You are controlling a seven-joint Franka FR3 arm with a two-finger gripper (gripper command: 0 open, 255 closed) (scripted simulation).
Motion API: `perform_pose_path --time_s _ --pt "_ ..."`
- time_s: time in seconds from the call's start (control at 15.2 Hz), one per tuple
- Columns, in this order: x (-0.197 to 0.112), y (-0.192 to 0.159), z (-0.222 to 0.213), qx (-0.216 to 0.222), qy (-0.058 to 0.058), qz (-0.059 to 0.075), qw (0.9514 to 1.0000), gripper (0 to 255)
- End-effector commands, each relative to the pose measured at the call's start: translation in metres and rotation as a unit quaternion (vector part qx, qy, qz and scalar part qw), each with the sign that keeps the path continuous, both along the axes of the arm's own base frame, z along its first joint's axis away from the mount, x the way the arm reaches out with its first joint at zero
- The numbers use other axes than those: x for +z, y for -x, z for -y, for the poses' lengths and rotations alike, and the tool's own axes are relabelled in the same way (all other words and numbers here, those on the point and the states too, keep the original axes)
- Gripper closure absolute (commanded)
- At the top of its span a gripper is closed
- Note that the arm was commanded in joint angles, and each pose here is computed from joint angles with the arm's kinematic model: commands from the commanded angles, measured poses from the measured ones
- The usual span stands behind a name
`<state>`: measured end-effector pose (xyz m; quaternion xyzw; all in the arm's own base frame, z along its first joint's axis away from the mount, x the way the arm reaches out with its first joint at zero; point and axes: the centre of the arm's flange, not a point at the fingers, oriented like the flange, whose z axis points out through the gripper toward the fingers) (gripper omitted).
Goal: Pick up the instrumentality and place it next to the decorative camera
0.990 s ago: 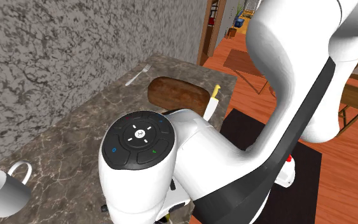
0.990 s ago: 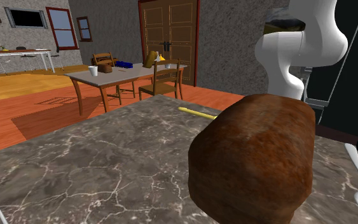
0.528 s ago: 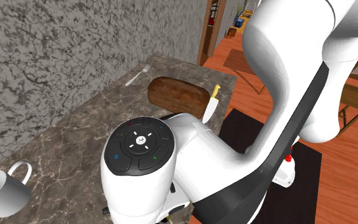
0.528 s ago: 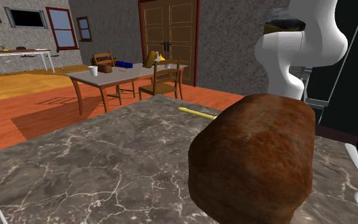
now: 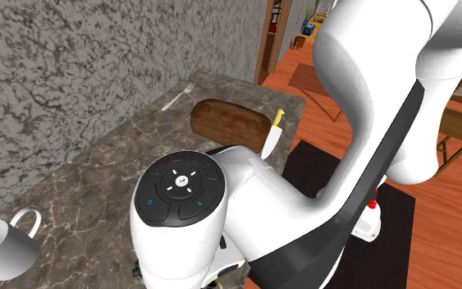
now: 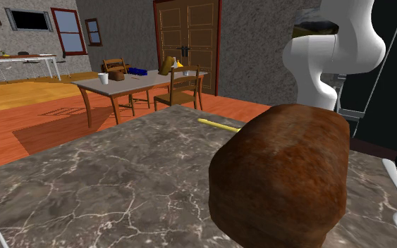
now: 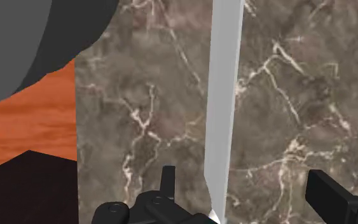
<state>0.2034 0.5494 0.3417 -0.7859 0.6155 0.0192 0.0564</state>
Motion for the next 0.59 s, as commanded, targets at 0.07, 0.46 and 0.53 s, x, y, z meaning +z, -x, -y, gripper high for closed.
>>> perform_pose_path --time_s 0.07,0.46,0.53 --pt "0.026 0.001 0.003 0.0 0.0 0.0 1.0 0" --pt "0.05 0.002 0.006 0.0 0.0 0.0 1.0 0" --pt "0.05 0.002 0.006 0.0 0.0 0.0 1.0 0"
